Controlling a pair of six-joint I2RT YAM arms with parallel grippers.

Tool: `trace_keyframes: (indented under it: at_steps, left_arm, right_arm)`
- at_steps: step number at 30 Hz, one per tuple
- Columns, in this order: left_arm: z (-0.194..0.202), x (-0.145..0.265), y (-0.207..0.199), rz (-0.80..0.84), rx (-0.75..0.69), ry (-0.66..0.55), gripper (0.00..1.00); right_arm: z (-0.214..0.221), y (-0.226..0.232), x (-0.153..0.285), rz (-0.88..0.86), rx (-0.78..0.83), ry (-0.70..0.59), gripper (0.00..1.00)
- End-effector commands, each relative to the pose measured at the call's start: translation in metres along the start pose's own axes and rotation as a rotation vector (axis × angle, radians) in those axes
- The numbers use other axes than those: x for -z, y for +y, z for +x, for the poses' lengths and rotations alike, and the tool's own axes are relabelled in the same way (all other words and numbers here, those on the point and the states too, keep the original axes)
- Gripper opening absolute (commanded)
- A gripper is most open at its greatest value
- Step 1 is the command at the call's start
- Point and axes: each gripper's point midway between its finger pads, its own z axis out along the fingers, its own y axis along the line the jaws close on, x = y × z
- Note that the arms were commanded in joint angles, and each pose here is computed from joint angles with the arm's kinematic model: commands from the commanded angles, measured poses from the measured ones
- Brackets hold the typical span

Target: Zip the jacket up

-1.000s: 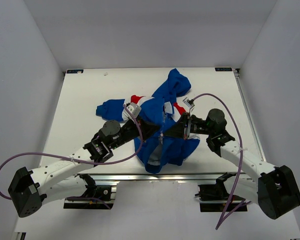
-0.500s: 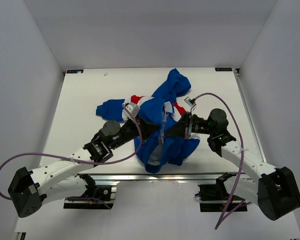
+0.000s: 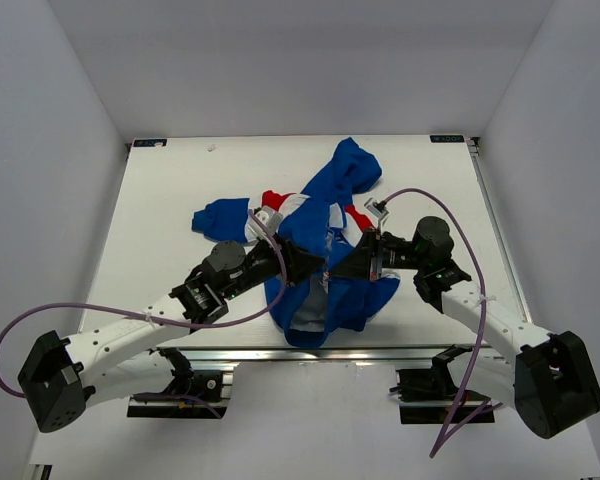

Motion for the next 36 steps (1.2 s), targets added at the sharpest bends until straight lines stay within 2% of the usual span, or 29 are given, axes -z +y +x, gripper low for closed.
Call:
trace_keyframes:
  at_steps: [1,16,21,25,27,36]
  left_arm:
    - [-0.007,-0.001,-0.012,0.032,0.008,0.008,0.53]
    - [0.009,0.006,-0.011,0.032,0.036,0.078,0.53]
    - [0.010,0.005,-0.011,0.032,0.038,0.084,0.38]
    - [0.011,0.004,-0.012,0.034,0.036,0.090,0.17]
    - [0.011,0.004,-0.012,0.034,0.034,0.094,0.13]
    - [0.011,0.004,-0.018,0.063,0.032,0.105,0.10]
  right_arm:
    - [-0.013,0.002,-0.001,0.014,0.047,-0.018,0.00]
    - [-0.013,-0.006,0.000,0.061,0.019,-0.049,0.00]
    - [-0.011,-0.005,0.000,0.050,0.019,-0.038,0.00]
    - [-0.008,-0.002,0.001,0.035,0.024,-0.025,0.00]
    - [-0.007,-0.002,0.001,0.033,0.028,-0.023,0.00]
    - [0.001,-0.004,0.002,0.017,0.041,0.014,0.00]
